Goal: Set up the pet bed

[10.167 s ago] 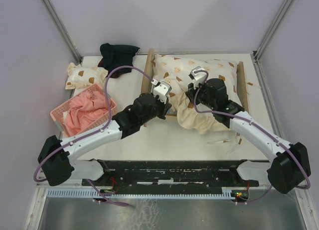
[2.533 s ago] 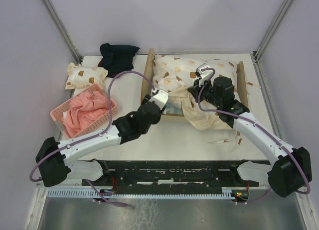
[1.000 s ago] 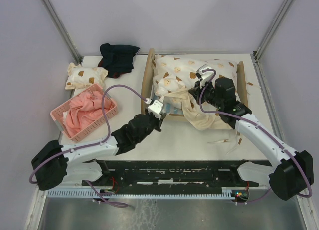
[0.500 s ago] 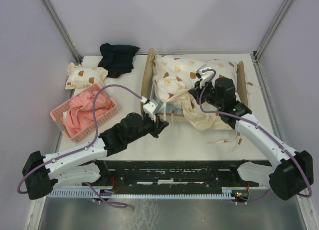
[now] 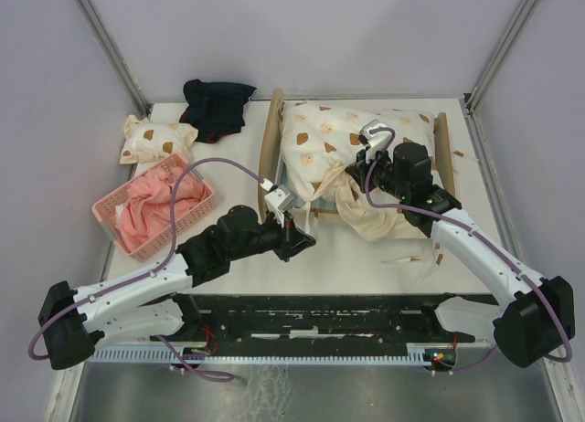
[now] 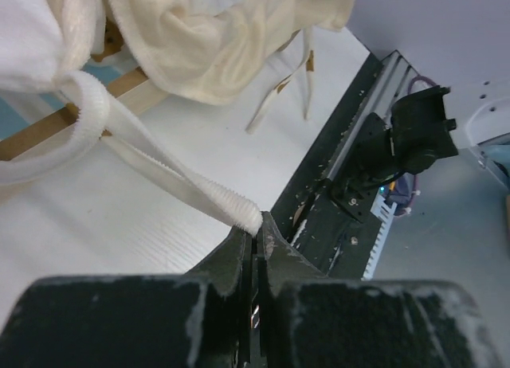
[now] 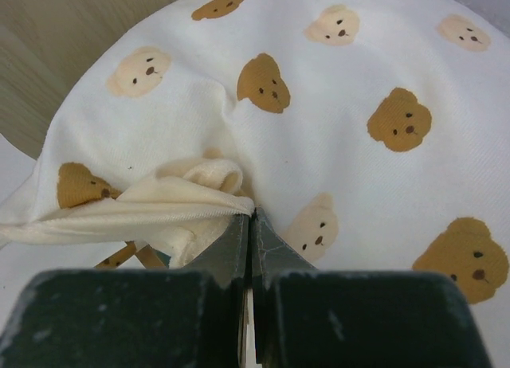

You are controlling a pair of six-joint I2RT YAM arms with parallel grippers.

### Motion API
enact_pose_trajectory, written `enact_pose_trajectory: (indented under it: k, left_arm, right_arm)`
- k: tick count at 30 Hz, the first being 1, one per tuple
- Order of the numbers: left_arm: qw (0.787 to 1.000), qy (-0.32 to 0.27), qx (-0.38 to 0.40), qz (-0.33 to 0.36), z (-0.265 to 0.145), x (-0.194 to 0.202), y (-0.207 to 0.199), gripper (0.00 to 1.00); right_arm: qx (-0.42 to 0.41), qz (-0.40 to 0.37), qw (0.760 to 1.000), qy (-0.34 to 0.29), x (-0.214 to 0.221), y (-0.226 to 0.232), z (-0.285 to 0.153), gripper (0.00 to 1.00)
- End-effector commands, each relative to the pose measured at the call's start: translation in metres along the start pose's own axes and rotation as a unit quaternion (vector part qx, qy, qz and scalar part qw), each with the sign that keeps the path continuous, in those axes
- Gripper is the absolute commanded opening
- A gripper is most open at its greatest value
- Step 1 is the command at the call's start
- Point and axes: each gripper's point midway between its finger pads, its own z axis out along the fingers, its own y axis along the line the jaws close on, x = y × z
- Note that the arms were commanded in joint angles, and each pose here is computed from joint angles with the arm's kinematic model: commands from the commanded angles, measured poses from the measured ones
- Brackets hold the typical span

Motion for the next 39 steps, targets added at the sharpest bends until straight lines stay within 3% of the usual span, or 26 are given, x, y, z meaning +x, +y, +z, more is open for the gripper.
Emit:
enact_pose_trajectory:
  k: [1, 8, 19, 24, 29, 33, 39]
  left_arm:
    - [0.997, -0.026, 0.068, -0.017, -0.008, -0.025, -0.034, 0.04]
    - [1.000, -0.009, -0.016, -0.008, 0.005, -0.012, 0.003, 0.04]
    - [0.992, -0.004, 0.121, -0.039, -0.014, -0.035, -0.050, 0.04]
    - [0.989, -0.015, 0.141, -0.035, -0.024, -0.044, -0.061, 0.04]
    - [0.997, 0.012, 0.070, -0.035, -0.009, -0.029, -0.030, 0.07]
    - [0.998, 0.030, -0.055, -0.024, 0.002, -0.010, 0.022, 0.19]
    - [0.980, 0.015, -0.201, 0.003, -0.010, -0.009, 0.076, 0.45]
  right_arm:
    - [0.003, -0.003, 1.000, -0.029, -0.016, -0.002, -0.003, 0.02]
    - [0.006, -0.005, 1.000, -0.028, -0.014, -0.004, -0.002, 0.02]
    - [0.005, -0.011, 1.000, -0.028, -0.017, -0.004, -0.003, 0.02]
    - [0.005, -0.010, 1.000, -0.028, -0.016, -0.004, -0.002, 0.02]
    - [0.004, -0.008, 1.000, -0.029, -0.017, -0.003, -0.002, 0.02]
    - [0.005, -0.007, 1.000, -0.022, -0.013, -0.004, -0.002, 0.02]
    - [0.009, -0.015, 1.000, -0.010, -0.003, -0.005, -0.002, 0.02]
